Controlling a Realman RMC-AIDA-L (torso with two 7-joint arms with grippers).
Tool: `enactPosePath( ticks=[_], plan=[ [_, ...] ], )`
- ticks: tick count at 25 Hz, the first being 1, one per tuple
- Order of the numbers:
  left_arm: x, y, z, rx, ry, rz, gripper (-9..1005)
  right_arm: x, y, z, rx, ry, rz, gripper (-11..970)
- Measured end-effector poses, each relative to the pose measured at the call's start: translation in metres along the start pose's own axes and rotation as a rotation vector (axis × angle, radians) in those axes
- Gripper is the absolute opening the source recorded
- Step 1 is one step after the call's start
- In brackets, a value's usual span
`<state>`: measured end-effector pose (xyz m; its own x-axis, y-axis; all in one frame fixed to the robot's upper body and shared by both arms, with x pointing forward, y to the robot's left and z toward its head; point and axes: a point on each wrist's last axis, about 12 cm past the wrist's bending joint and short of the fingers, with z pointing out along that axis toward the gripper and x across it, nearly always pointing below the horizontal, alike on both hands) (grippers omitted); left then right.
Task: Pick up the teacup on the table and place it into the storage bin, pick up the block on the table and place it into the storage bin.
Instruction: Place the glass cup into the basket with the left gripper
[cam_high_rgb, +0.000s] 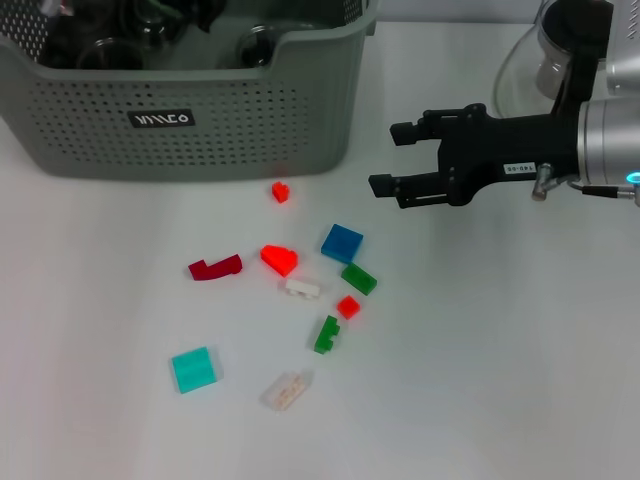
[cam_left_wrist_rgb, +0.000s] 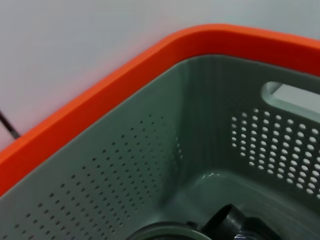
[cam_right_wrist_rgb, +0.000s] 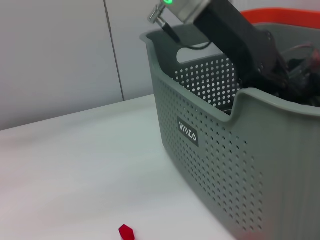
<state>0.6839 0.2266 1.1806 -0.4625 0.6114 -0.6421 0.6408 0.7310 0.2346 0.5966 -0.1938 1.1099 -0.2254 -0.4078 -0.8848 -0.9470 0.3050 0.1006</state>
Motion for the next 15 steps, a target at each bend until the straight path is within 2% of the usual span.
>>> enactPosePath(
  ticks=[9,15],
  plan=[
    [0.0,-0.016,0.009,0.006,0.03,0.057,65,0.007,0.002,-0.003,0.0,0.003,0.016,805],
    [0.001,-0.018,0.01,-0.002,0.044,0.068,218,0.011,0.004,-0.006,-0.007,0.002,0.028,805]
  ],
)
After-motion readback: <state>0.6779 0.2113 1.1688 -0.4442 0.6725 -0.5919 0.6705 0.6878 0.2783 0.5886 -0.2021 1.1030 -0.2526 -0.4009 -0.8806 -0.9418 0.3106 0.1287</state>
